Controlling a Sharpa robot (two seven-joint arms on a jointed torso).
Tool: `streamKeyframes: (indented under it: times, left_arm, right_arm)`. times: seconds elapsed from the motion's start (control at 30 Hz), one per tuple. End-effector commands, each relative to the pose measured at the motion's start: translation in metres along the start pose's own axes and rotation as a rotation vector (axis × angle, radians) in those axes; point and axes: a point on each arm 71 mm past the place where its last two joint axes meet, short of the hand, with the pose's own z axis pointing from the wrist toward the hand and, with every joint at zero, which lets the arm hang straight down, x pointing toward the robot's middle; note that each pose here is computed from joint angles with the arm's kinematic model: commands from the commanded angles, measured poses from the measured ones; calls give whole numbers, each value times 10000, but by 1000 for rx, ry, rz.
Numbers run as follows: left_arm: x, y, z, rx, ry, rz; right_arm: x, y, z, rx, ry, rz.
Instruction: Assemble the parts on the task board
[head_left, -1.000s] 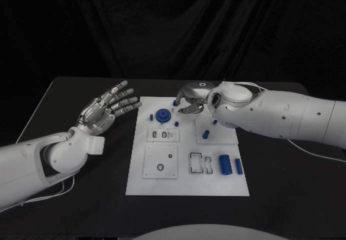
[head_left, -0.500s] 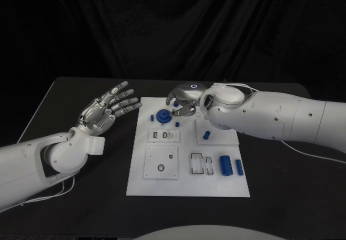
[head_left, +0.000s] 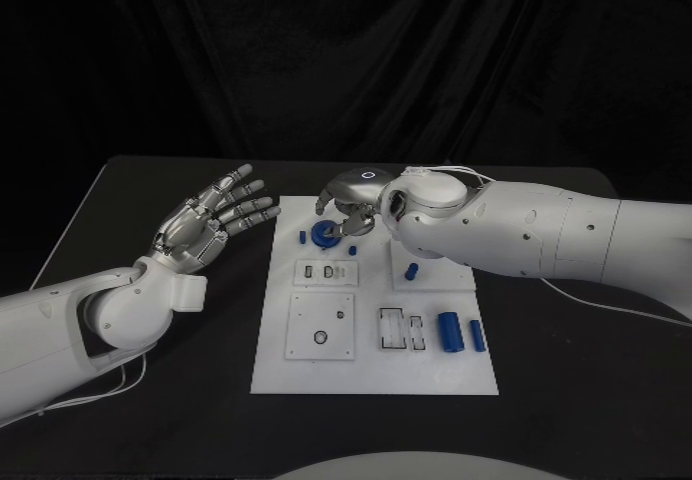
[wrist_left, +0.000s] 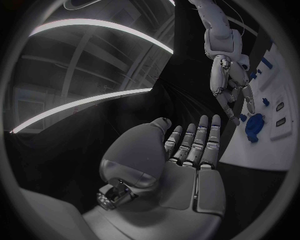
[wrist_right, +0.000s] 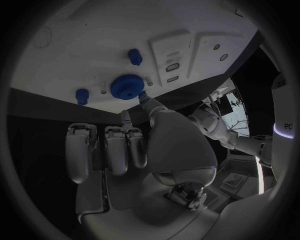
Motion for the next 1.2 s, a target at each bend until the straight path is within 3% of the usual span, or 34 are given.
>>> streamKeyframes:
  times: [0.03, 0.73, 1.07, 1.2]
  left_arm:
    - [14, -17, 5, 38, 9, -14]
    - [25, 2, 30, 33, 17, -19]
    - [24, 6, 33, 31, 17, -20]
    - [26, 8, 34, 31, 16, -23]
  right_arm:
    - [56, 0, 18, 4, 41, -5]
    - [172, -28, 70, 34, 86, -3]
    - [186, -29, 91, 25, 71, -1]
    - [169, -18, 97, 7, 40, 0]
